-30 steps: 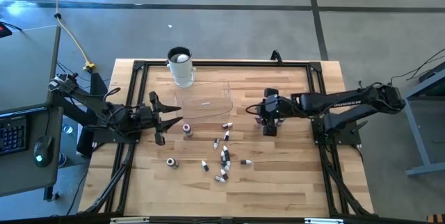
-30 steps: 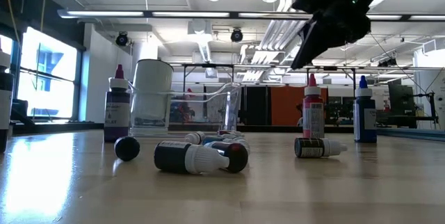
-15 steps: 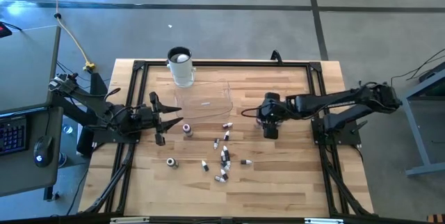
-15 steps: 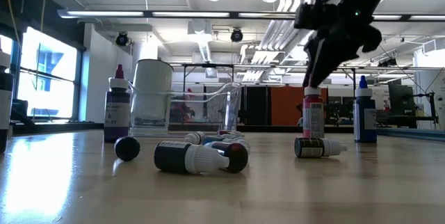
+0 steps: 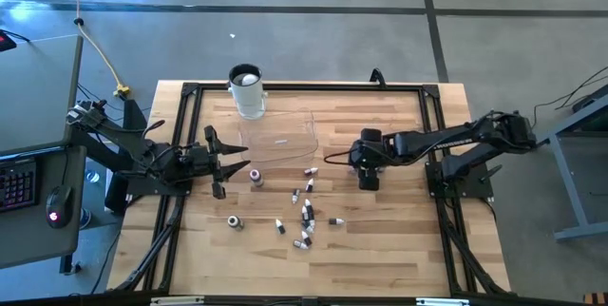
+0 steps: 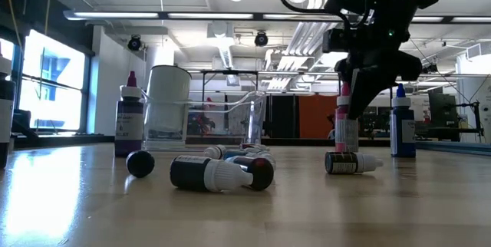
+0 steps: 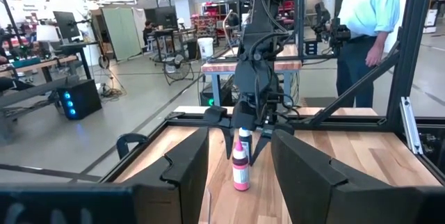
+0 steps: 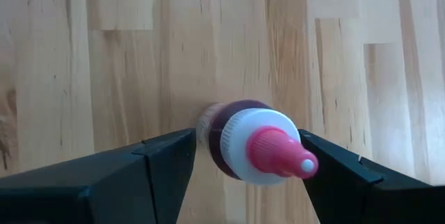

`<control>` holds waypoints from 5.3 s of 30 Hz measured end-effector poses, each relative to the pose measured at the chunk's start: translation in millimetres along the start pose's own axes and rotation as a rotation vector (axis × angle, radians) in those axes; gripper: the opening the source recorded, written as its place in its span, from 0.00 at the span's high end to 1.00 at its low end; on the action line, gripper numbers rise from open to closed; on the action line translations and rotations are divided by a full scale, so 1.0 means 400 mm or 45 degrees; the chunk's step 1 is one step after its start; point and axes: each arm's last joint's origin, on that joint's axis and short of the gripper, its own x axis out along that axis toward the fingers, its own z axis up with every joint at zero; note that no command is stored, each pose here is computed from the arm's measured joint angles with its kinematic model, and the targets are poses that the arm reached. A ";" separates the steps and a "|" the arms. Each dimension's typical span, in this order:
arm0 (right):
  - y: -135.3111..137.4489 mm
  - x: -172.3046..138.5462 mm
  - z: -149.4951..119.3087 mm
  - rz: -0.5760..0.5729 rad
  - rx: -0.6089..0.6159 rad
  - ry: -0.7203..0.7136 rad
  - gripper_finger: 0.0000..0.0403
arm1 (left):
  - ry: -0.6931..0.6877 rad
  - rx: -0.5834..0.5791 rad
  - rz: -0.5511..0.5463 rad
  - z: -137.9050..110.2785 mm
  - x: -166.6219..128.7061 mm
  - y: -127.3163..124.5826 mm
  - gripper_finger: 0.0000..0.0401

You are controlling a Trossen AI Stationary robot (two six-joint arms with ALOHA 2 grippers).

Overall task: Pick & Place food coloring
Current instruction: Put the big pink food coloring bottle into the transparent bin, then put the big blue food coloring bottle into the transparent bin

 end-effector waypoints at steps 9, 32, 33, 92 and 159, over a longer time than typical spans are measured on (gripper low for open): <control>0.000 0.000 0.011 0.008 0.008 -0.057 0.42 | 0.000 0.001 0.000 0.000 0.000 0.000 0.62; 0.013 -0.019 0.089 0.318 0.134 -0.469 0.61 | 0.000 0.003 0.000 0.000 0.000 0.000 0.62; 0.012 -0.026 0.105 0.337 0.147 -0.559 0.61 | 0.000 0.003 0.000 0.000 0.000 0.000 0.62; -0.271 0.183 0.419 -0.160 -0.128 -0.156 0.52 | -0.028 -0.128 0.003 0.007 0.000 0.001 0.62; -0.087 -0.017 -0.069 0.132 0.333 0.440 0.65 | -0.034 -0.158 0.004 0.008 0.000 0.001 0.62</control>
